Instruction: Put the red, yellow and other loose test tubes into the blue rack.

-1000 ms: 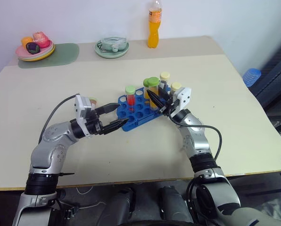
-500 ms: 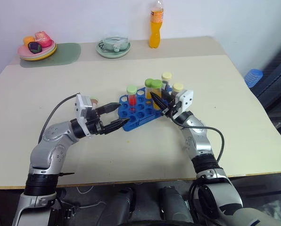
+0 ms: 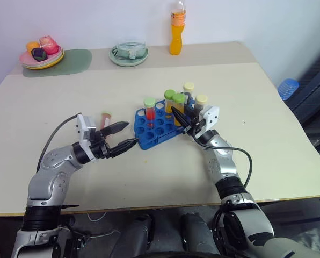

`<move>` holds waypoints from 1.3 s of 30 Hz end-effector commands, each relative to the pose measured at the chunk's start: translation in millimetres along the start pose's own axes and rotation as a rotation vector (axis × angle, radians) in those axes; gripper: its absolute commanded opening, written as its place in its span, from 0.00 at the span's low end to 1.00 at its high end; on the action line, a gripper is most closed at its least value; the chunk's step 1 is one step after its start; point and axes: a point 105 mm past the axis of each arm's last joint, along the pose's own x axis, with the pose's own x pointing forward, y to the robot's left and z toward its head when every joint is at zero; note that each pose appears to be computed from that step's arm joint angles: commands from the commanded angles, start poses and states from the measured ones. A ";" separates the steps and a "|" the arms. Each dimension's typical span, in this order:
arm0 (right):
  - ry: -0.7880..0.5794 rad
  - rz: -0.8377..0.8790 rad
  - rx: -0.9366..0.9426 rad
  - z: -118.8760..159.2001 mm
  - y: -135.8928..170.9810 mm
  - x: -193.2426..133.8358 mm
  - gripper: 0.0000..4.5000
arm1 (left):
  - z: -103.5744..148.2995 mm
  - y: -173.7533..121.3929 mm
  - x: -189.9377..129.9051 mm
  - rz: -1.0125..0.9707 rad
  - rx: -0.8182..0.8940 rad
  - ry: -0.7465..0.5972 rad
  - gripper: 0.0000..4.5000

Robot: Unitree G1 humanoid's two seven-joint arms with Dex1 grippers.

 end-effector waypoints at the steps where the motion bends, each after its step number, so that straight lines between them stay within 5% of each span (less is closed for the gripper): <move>1: -0.014 0.001 0.000 -2.4 3.1 -1.8 0.63 | 11.7 8.6 -7.2 0.048 0.033 -0.050 0.84; 4: 0.002 -0.018 -0.049 -4.5 1.2 -2.4 0.96 | 11.6 14.7 -10.1 0.080 0.039 -0.054 0.84; 5: 0.008 -0.018 -0.061 -4.9 0.9 -2.6 0.98 | 11.7 16.5 -11.0 0.092 0.035 -0.062 0.84; 16: 0.087 0.069 -0.181 3.1 8.3 -22.2 0.98 | 1.5 42.6 -22.5 0.392 0.006 -0.058 0.84; 26: 0.246 0.038 -0.211 36.0 -9.8 -90.6 0.98 | 4.9 59.2 -33.2 0.641 -0.034 -0.003 0.84; 33: 0.310 0.153 -0.219 79.4 -8.5 -102.9 0.98 | -0.1 90.0 -37.8 0.901 -0.218 0.312 0.84; 39: 0.361 0.255 -0.152 105.3 7.6 -89.7 0.98 | 28.2 102.4 -13.1 0.943 -0.301 0.407 0.84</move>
